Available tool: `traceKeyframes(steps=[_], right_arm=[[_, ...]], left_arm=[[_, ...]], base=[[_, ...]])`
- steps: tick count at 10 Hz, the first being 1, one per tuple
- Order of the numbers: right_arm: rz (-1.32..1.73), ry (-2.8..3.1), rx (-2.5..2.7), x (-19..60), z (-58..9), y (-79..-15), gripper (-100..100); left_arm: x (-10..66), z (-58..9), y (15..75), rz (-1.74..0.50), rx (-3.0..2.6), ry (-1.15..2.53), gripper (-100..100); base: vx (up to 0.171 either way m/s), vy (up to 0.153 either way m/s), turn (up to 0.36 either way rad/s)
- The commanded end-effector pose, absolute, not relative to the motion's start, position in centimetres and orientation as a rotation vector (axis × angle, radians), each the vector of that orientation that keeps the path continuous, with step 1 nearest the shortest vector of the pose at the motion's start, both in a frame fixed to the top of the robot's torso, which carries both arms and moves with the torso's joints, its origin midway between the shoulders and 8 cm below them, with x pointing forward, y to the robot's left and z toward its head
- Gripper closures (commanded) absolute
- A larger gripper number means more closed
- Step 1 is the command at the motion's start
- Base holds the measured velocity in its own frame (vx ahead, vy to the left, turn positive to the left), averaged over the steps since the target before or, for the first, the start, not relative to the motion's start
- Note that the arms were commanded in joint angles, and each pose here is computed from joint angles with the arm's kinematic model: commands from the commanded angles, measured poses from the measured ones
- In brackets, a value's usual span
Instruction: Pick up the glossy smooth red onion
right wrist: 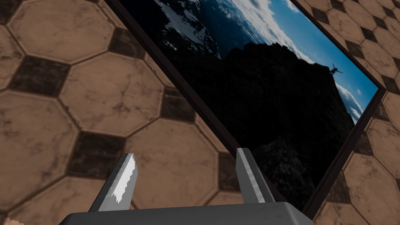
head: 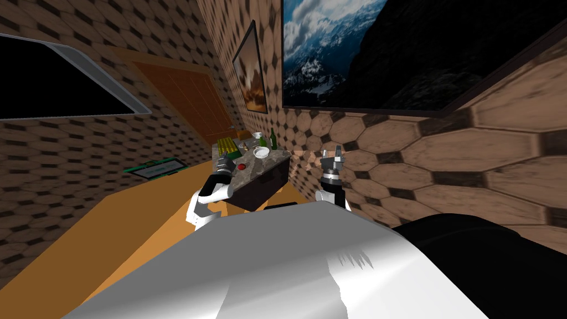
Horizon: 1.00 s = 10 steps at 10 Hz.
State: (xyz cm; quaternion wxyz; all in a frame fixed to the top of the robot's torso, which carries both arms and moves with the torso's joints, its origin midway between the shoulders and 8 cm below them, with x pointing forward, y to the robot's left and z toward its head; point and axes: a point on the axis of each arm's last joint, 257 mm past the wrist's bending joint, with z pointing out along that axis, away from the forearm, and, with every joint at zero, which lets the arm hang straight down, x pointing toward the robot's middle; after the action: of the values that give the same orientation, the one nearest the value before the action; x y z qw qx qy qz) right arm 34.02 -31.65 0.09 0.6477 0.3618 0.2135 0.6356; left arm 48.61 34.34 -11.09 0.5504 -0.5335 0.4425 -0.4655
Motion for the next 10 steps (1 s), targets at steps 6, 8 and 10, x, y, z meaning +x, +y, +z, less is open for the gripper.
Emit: traceKeyframes(steps=[6, 8, 10], right_arm=[[1.445, 0.485, 0.823, 34.0, 0.1, -31.7, 0], [1.445, 0.485, 0.823, 34.0, 0.1, -31.7, 0], [1.445, 0.485, 0.823, 34.0, 0.1, -31.7, 0]], left_arm=[[50.1, -15.6, 34.0, -1.062, -1.426, 1.131, -100], [50.5, -16.7, 33.8, -1.051, -1.466, 1.155, -100], [51.0, -18.8, 33.3, -1.032, -1.536, 1.201, -100]], base=[[-0.006, 0.03, -0.027], [0.004, 0.043, -0.033], [0.006, 0.042, -0.027]])
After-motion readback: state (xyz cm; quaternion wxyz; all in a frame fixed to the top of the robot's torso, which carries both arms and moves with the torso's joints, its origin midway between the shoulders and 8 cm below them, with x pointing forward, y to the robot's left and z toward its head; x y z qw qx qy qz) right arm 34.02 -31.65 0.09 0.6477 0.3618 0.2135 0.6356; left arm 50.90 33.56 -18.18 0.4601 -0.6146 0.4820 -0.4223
